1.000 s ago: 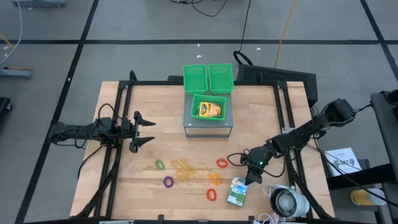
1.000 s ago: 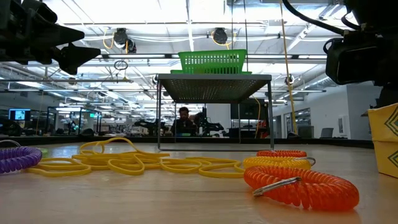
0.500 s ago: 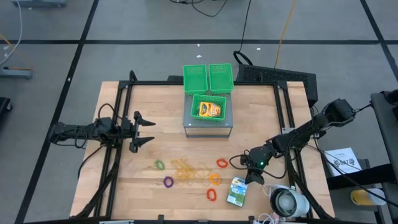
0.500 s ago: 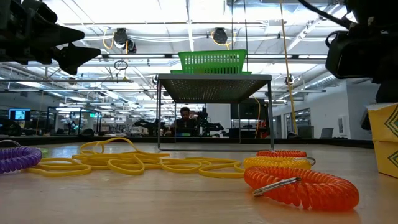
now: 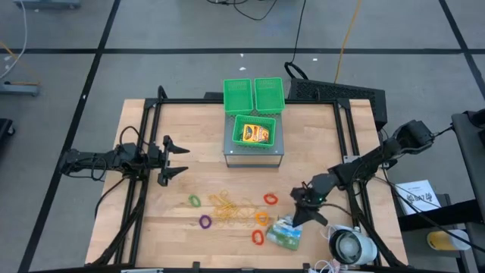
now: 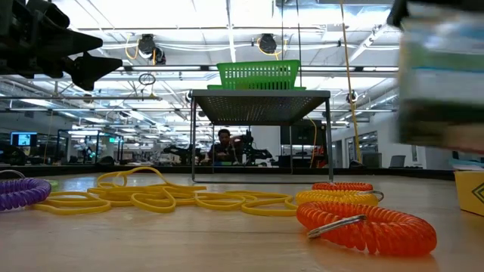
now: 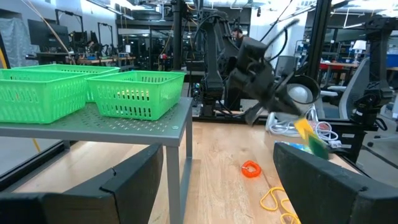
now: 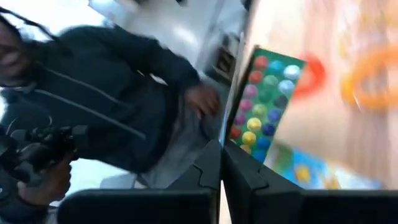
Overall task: Pick & Place Office Desk Supplies
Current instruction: Put the crayon box into the bottom green bin on the shelf
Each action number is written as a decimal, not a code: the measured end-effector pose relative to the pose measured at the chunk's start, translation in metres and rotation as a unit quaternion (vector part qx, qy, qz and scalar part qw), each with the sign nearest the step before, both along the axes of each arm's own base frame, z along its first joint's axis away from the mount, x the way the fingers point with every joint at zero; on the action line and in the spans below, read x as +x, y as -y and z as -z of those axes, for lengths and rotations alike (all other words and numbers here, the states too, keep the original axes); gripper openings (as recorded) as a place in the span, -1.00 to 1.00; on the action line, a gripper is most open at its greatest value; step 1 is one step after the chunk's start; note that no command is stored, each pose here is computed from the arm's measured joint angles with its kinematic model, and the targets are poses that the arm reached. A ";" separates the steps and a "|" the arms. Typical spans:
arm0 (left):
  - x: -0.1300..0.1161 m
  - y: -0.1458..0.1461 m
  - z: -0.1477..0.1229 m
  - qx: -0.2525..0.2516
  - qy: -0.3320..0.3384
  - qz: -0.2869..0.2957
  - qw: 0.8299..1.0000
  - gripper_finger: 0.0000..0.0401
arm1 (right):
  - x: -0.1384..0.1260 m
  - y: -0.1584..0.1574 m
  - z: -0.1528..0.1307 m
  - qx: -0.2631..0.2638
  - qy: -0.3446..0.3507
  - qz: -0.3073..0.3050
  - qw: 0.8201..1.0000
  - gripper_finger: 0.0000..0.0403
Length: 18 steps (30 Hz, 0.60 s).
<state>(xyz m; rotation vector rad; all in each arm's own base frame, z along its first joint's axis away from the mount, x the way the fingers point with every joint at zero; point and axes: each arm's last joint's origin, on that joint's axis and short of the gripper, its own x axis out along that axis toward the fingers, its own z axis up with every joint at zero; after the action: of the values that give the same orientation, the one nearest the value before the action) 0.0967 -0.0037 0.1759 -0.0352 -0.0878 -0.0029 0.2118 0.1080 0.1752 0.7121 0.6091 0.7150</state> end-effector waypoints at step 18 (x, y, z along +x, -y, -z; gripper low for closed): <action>0.000 0.000 0.000 0.000 0.000 0.000 1.000 0.55 | 0.028 0.034 -0.043 -0.124 0.292 0.193 0.928 -1.00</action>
<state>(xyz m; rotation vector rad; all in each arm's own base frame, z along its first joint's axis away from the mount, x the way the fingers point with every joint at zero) 0.0967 -0.0037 0.1759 -0.0350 -0.0876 -0.0030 0.2397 0.0736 0.2183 0.3356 0.0019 0.4345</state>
